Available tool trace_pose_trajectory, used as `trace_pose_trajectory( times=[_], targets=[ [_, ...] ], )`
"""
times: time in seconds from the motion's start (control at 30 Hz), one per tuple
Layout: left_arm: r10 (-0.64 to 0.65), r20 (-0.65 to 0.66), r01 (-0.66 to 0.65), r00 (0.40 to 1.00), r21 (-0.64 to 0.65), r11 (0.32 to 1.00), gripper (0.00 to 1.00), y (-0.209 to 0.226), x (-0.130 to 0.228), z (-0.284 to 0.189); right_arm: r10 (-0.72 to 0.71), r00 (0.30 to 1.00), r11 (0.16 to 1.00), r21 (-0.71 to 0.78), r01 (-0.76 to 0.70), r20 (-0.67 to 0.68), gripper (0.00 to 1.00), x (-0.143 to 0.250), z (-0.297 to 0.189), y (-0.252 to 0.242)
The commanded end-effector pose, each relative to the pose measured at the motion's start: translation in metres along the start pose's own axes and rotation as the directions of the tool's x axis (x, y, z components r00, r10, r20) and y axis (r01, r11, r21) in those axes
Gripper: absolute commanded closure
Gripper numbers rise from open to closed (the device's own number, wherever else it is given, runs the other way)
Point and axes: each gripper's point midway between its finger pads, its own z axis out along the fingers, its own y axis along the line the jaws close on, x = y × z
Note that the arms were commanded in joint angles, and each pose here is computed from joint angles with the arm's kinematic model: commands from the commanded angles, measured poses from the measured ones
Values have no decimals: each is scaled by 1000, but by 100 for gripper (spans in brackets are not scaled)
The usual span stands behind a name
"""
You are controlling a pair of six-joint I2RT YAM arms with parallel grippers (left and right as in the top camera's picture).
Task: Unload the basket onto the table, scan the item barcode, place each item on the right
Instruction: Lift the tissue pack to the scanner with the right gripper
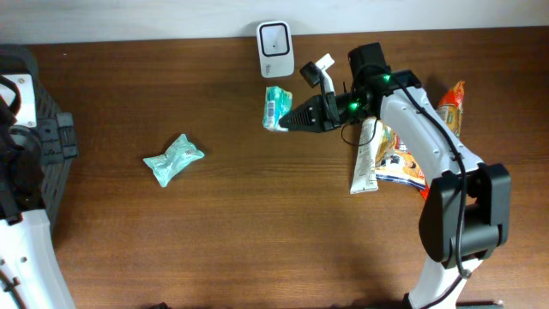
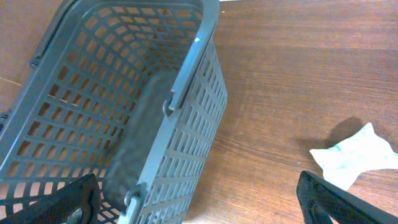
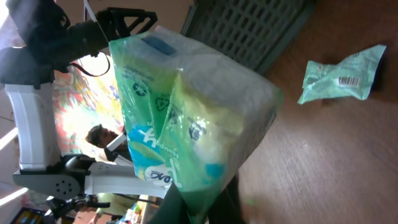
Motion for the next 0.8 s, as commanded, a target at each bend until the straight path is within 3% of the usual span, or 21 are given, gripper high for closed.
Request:
trace_pose_trajectory(
  times=[0.0,0.07,0.13,0.17,0.23,0.33,0.47,0.53,0.6,0.77],
  targets=[
    [7,9,-7,1000,3,1000,1,1,-2,-2,68,998,866,497,-58,-2,96,-3,-11,-58],
    [7,9,-7,1000,3,1000,1,1,-2,-2,79,997,698,714,-49,-9,96,1,-15,-91],
    [7,9,-7,1000,3,1000,1,1,-2,-2,66,997,477,879,-4,-31,96,-3,-28,-100],
    [7,10,-7,1000,2,1000,1,1,-2,-2,-38,998,248,967,54,-46,96,-43,-59,-85],
    [7,9,-7,1000,3,1000,1,1,-2,-2,-197,978,69,994,84,-69,96,-95,-86,-71],
    [7,9,-7,1000,3,1000,1,1,-2,-2,-386,893,-164,970,181,-232,96,-155,-101,-79],
    [7,9,-7,1000,3,1000,1,1,-2,-2,-388,762,-439,831,343,-519,96,-197,-93,-150],
    [7,9,-7,1000,3,1000,1,1,-2,-2,-268,584,-621,601,504,-766,96,-211,-75,-197],
    [7,9,-7,1000,2,1000,1,1,-2,-2,-214,506,-690,496,527,-836,96,-216,-68,-218],
    [7,9,-7,1000,3,1000,1,1,-2,-2,-215,508,-692,497,523,-834,96,-214,-67,-226]
  ],
)
